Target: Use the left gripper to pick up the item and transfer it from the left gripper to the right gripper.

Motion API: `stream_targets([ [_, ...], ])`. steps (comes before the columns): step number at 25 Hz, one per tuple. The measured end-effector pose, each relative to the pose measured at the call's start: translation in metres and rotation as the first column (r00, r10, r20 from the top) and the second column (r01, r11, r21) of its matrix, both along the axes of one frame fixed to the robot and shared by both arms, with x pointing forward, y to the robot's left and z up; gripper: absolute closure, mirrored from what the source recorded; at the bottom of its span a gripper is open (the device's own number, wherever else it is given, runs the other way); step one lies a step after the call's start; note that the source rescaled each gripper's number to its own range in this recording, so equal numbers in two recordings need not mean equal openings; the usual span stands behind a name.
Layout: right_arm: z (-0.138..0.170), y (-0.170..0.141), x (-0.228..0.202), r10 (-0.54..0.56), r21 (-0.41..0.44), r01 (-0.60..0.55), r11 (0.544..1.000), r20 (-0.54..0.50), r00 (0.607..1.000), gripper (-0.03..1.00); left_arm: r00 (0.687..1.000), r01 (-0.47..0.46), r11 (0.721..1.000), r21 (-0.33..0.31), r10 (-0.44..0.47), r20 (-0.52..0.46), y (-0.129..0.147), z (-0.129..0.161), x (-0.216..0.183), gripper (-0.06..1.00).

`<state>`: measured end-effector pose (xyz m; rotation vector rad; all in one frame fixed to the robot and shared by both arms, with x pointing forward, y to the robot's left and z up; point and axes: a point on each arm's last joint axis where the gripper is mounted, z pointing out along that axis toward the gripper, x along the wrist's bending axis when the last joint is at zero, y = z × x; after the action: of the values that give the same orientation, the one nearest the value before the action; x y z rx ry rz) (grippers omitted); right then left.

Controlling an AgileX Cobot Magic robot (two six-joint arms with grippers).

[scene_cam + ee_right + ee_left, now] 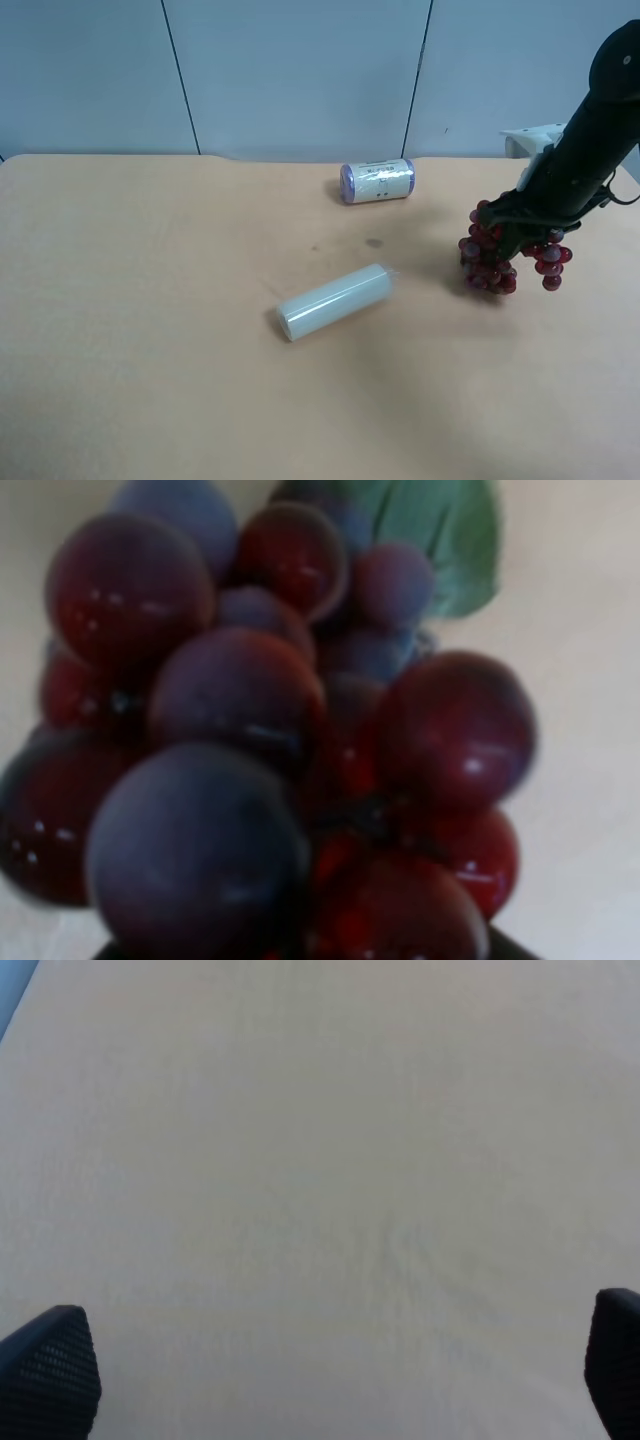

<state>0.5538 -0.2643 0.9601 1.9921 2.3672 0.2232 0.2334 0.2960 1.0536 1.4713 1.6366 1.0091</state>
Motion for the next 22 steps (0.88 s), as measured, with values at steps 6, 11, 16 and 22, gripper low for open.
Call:
stream_targets([
  [6, -0.017, 0.002, -0.017, -0.017, 0.006, 0.018, 1.0, -0.078, 0.997, 0.97, 1.0, 0.0, 1.0, 0.0, 0.0, 0.0, 0.0, 0.0, 0.0, -0.05],
  [11, -0.019, 0.002, -0.019, -0.03, 0.013, 0.032, 0.999, -0.089, 0.996, 0.79, 1.0, 0.0, 1.0, 0.0, 0.0, 0.0, 0.0, 0.0, 0.0, -0.05],
  [16, -0.019, 0.002, -0.019, -0.04, 0.014, 0.041, 0.999, -0.083, 0.996, 0.06, 1.0, 0.0, 1.0, 0.0, 0.0, 0.0, 0.0, 0.0, 0.0, -0.05],
  [22, -0.01, 0.002, -0.018, -0.041, 0.019, 0.042, 0.999, -0.048, 0.998, -0.02, 1.0, 0.0, 1.0, 0.0, 0.0, 0.0, 0.0, 0.0, 0.0, -0.05],
])
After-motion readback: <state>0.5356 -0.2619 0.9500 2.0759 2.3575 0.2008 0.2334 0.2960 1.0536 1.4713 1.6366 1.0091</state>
